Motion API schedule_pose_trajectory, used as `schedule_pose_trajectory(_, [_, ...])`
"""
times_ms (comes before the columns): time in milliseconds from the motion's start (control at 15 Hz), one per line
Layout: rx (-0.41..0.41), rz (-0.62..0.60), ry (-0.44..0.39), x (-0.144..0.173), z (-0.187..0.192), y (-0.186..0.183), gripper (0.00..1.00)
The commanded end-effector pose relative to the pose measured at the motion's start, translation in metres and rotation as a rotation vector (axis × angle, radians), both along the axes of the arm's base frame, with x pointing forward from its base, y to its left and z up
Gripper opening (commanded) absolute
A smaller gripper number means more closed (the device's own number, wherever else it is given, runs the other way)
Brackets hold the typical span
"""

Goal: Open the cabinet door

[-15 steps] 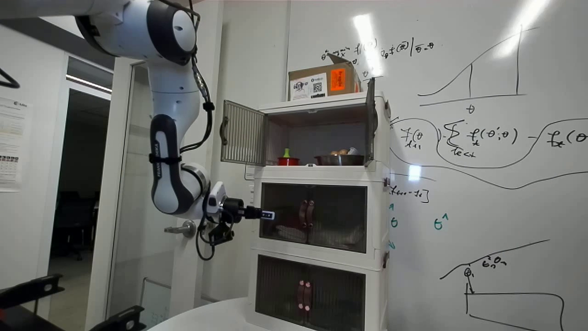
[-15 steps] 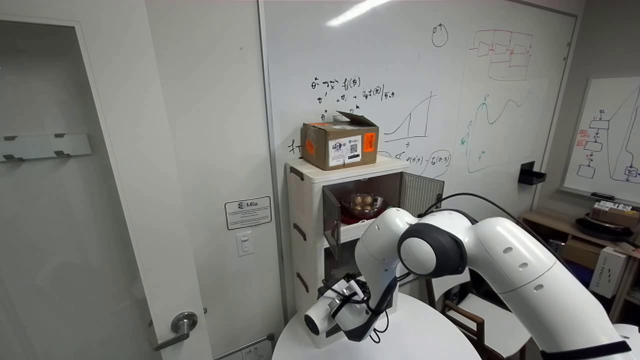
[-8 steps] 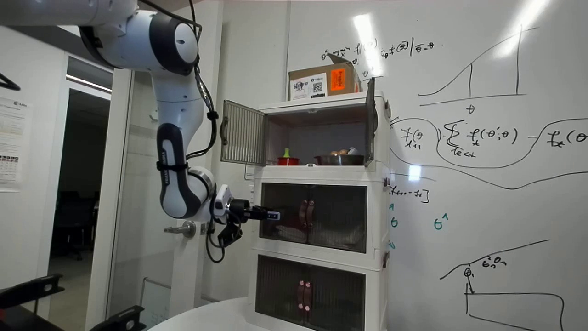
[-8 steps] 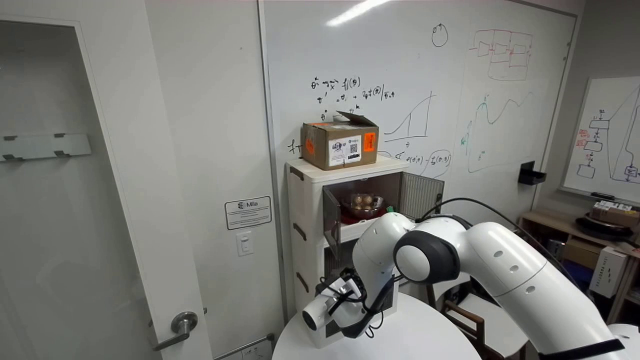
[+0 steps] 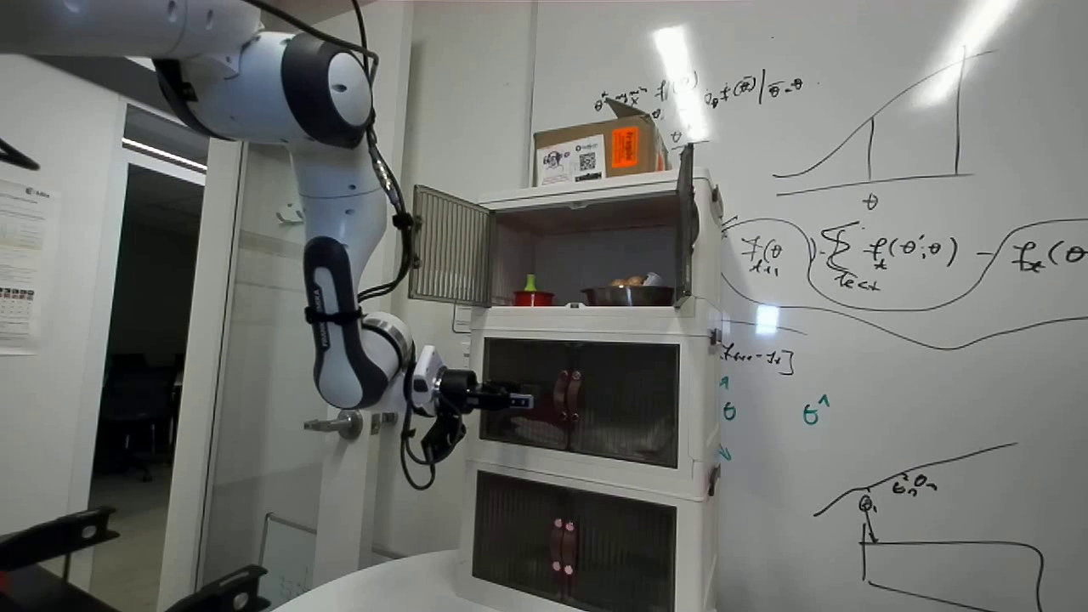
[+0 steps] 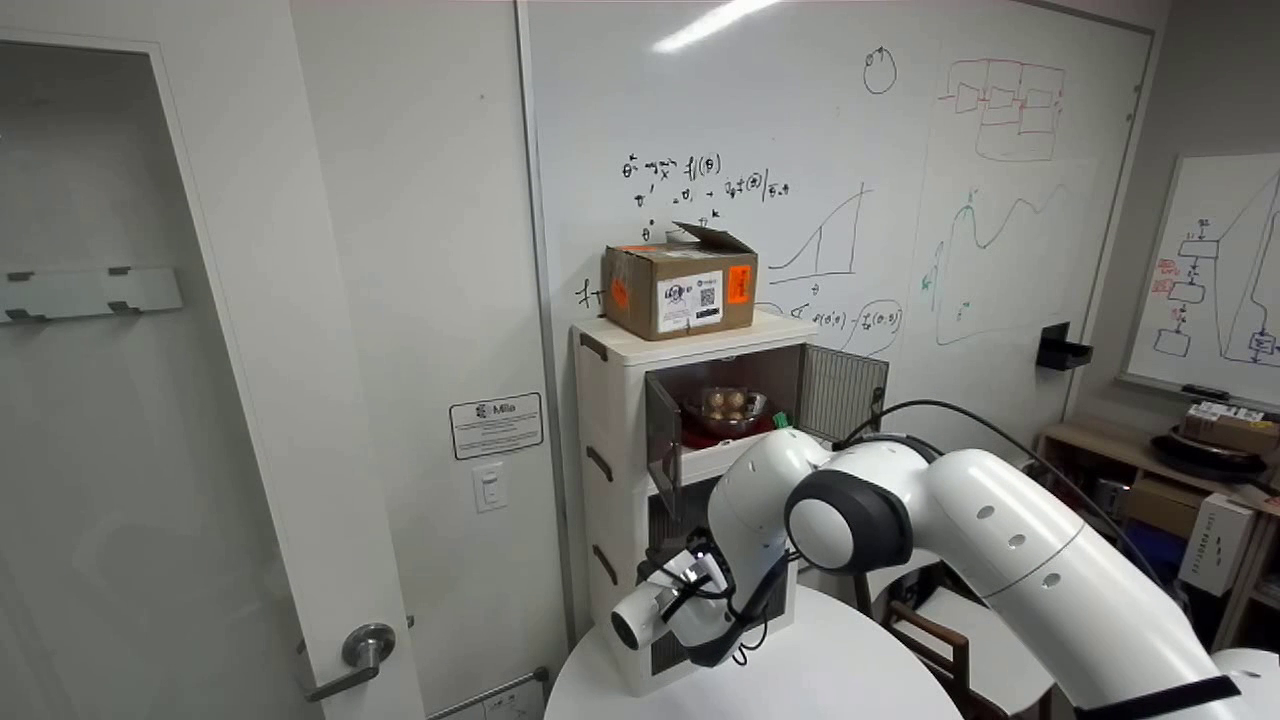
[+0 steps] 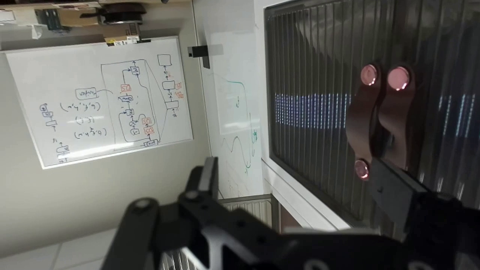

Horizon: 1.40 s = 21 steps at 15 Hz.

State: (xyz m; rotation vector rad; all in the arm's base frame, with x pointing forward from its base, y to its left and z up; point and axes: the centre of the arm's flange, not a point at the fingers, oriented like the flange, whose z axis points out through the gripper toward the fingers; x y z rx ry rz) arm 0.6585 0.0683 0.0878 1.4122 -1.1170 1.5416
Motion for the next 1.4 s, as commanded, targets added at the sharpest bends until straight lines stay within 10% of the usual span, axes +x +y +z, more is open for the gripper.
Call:
schedule_pose_trajectory(0, [0.003, -0.011, -0.053, 0.008, -0.007, -0.014, 1.0])
schedule_pose_trajectory(1333, [-0.009, 0.043, 0.037, 0.039, -0.01, 0.005, 1.0])
